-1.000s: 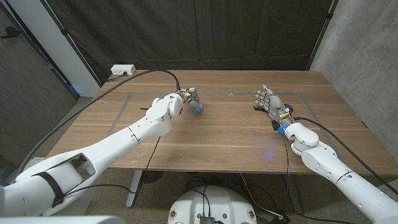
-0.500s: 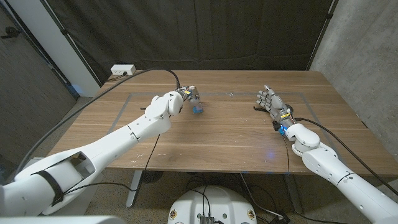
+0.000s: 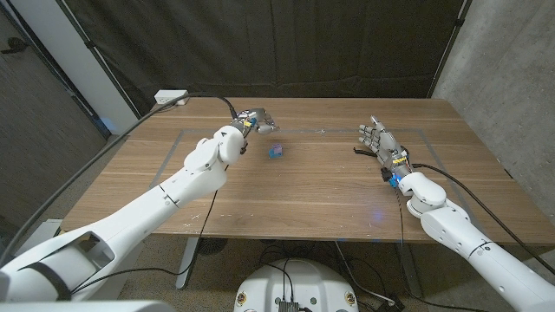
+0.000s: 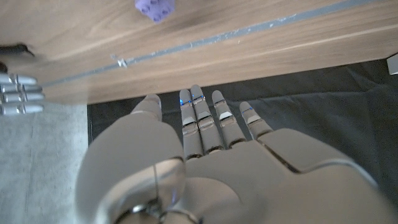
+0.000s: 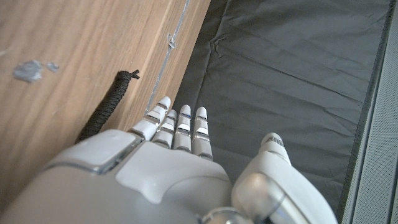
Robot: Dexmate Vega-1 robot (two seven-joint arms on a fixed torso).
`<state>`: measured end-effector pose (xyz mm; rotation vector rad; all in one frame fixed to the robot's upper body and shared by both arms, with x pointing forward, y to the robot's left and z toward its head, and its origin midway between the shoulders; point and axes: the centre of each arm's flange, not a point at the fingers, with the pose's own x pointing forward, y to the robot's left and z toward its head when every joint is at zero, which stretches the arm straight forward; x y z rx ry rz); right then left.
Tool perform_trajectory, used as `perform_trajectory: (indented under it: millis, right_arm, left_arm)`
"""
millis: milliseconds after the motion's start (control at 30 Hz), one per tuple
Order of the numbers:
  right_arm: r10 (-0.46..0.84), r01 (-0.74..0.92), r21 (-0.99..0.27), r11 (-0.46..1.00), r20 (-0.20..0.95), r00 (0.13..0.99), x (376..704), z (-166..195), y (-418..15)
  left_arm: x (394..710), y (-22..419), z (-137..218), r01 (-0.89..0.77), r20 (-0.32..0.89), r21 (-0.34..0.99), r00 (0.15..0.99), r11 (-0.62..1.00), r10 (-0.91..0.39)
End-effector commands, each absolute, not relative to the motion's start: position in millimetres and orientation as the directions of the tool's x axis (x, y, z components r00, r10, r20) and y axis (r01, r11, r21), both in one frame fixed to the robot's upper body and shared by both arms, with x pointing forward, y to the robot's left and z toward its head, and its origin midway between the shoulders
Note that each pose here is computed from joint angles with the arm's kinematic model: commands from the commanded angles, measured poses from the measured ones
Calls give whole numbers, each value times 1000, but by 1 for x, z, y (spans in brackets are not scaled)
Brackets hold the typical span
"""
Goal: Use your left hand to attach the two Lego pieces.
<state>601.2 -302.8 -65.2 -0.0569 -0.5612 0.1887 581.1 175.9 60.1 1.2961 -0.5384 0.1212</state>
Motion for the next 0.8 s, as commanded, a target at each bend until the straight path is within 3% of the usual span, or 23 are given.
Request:
perform_trajectory:
  millis: [33,500,800]
  right_arm:
    - [199,-169,-105,980,556,807,604,-60,-300]
    - [198,-185,-86,979,619,760,608,-55,-296]
    - [174,-163,-73,984,610,773,604,-57,-297]
  left_arm:
    - [557,217,65,-405,678,610,712,681,-184]
    - [574,256,53,-83,631,455,732,887,-256]
    - [584,269,47,14,644,357,721,934,-257]
